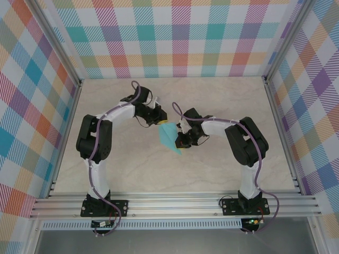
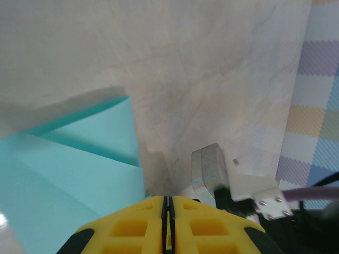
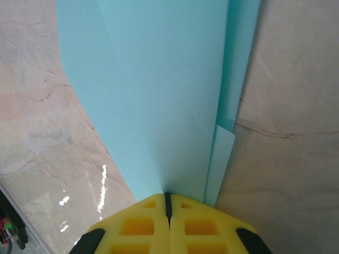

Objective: Fold a paper plane with a square sheet of paper (fold left side to right side)
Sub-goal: Fourth fold the wing at the center of the table.

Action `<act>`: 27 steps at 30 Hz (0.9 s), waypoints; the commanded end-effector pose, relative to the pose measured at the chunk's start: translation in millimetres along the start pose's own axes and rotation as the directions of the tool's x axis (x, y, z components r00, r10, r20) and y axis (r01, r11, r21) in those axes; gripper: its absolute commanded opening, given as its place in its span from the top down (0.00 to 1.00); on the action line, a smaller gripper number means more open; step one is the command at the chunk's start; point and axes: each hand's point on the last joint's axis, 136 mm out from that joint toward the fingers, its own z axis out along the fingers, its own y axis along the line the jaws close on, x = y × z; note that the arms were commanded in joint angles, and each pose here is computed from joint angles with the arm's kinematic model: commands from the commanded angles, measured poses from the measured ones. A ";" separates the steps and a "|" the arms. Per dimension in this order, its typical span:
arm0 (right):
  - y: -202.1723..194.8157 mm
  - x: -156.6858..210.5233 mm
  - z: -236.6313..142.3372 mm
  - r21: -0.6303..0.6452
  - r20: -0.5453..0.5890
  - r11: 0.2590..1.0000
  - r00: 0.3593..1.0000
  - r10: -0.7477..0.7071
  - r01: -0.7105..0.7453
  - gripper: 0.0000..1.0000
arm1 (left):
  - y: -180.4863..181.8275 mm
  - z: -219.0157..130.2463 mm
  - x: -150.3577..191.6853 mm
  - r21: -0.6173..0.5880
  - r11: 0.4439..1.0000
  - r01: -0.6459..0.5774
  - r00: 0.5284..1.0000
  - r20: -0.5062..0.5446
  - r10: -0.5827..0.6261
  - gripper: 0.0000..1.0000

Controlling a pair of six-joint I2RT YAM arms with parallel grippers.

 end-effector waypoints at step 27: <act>-50.5 105.2 -6.4 0.238 -0.223 0.970 0.970 0.098 -0.043 0.97 | 89.1 51.0 10.6 -0.243 0.963 0.116 0.989 -0.062 -0.135 0.92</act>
